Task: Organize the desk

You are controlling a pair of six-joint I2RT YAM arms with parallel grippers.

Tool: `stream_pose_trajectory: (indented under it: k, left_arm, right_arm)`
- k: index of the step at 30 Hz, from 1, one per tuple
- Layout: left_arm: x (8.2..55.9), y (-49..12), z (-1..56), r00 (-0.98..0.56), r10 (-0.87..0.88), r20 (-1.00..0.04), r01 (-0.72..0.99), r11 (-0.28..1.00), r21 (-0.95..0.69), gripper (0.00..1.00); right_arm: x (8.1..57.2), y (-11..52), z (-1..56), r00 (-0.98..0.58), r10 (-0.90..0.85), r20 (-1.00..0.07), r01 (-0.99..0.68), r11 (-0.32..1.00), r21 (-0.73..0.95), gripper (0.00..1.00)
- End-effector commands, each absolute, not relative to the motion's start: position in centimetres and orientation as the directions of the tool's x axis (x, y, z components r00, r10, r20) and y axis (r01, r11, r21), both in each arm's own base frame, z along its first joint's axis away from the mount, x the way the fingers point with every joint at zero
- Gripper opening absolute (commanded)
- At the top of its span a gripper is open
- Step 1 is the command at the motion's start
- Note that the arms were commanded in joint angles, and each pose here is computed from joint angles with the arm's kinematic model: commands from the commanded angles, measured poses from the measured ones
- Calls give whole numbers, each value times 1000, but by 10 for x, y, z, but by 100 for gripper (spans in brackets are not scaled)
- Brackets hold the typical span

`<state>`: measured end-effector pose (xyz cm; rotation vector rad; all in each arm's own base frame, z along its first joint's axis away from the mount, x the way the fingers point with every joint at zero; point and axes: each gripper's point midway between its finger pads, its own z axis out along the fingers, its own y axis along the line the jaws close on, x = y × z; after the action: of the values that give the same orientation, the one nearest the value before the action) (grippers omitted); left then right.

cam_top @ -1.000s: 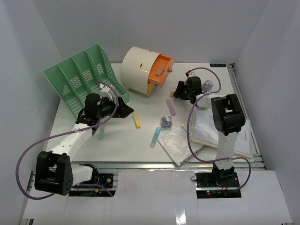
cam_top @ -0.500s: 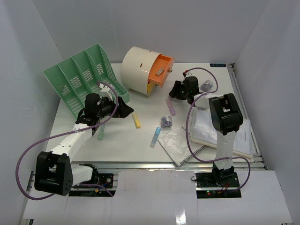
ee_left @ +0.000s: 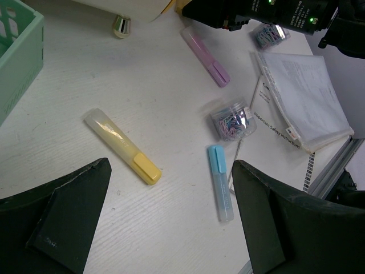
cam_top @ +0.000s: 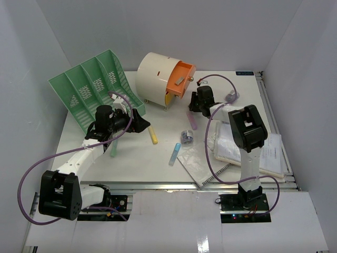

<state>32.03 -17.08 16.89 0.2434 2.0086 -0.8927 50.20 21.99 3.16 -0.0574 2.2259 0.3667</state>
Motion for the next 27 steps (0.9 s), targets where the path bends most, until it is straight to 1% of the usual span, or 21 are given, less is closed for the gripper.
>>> stream_pose_trajectory:
  k: [1, 11, 13, 18, 25, 27]
  left_arm:
    - [321, -174, 197, -513, -162, -843, 536, 706, -462, 98]
    - [320, -175, 198, -510, -158, -846, 541, 705, -458, 98]
    - [320, -175, 199, -507, -158, -847, 543, 705, -457, 98]
    - [320, -175, 198, -511, -156, -845, 542, 705, -458, 98]
    - [321, -175, 196, -514, -156, -844, 539, 706, -459, 98]
    - [321, -175, 196, -514, -156, -843, 538, 707, -459, 98]
  right_arm:
    - [505, 203, 24, -638, 39, -769, -131, 979, 158, 33]
    - [512, 183, 37, -607, 40, -793, -121, 983, 142, 33]
    - [514, 180, 39, -607, 51, -793, -119, 981, 154, 36]
    - [515, 188, 48, -599, 77, -797, -138, 971, 198, 46]
    - [514, 196, 60, -596, 113, -795, -154, 956, 251, 50]
    - [514, 198, 63, -597, 126, -793, -153, 952, 267, 52]
